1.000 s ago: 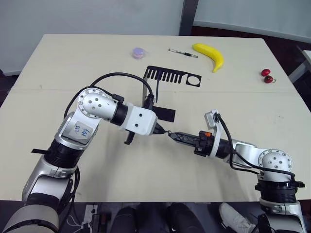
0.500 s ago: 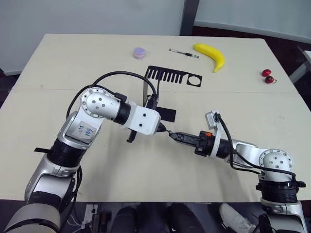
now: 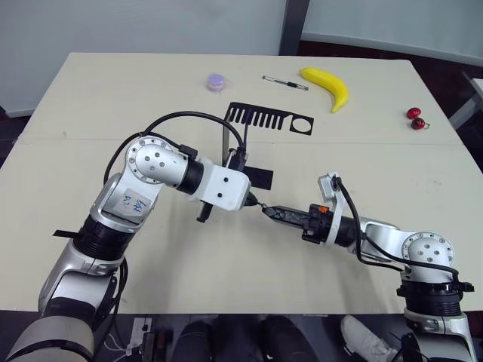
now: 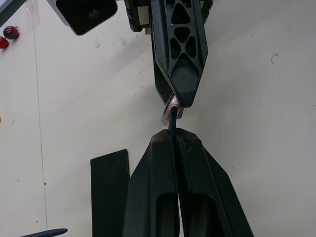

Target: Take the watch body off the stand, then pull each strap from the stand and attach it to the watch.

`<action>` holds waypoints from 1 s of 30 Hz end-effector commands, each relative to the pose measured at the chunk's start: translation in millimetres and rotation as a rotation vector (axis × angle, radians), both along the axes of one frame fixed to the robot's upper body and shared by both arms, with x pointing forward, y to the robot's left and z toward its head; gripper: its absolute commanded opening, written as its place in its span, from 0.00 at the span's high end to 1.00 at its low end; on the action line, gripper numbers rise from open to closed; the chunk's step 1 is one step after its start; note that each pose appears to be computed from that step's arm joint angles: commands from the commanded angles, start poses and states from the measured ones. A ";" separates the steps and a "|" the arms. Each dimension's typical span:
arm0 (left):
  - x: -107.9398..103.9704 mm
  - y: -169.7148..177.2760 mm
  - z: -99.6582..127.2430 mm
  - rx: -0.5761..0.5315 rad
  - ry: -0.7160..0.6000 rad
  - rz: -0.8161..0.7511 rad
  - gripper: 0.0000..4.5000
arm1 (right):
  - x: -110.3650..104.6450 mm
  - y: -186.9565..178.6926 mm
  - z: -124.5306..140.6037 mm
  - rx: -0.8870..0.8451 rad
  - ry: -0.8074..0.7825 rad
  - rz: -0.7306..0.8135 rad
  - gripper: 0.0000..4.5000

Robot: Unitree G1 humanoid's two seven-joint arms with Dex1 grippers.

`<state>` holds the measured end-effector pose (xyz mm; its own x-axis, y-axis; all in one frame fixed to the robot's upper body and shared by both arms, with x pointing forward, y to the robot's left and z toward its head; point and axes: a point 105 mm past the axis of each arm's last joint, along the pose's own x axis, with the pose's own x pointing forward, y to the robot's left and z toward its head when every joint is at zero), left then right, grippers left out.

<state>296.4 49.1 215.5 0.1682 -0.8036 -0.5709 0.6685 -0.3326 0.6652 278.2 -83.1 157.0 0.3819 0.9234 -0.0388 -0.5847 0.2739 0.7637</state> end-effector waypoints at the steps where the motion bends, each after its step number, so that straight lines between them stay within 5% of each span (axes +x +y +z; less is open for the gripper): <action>1: -12.8 -20.7 9.1 -0.029 -0.062 -0.093 1.00 | -16.4 19.4 12.6 0.060 -0.032 0.109 0.65; 30: -3.1 -25.6 -7.3 0.051 -0.071 -0.076 1.00 | -11.4 24.2 18.3 0.071 -0.049 0.126 0.65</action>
<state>304.7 43.8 201.8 0.1944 -0.7563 -0.6246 0.6561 -0.3731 0.6560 281.6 -80.0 155.5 0.3850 0.9213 -0.0551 -0.5766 0.2867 0.7651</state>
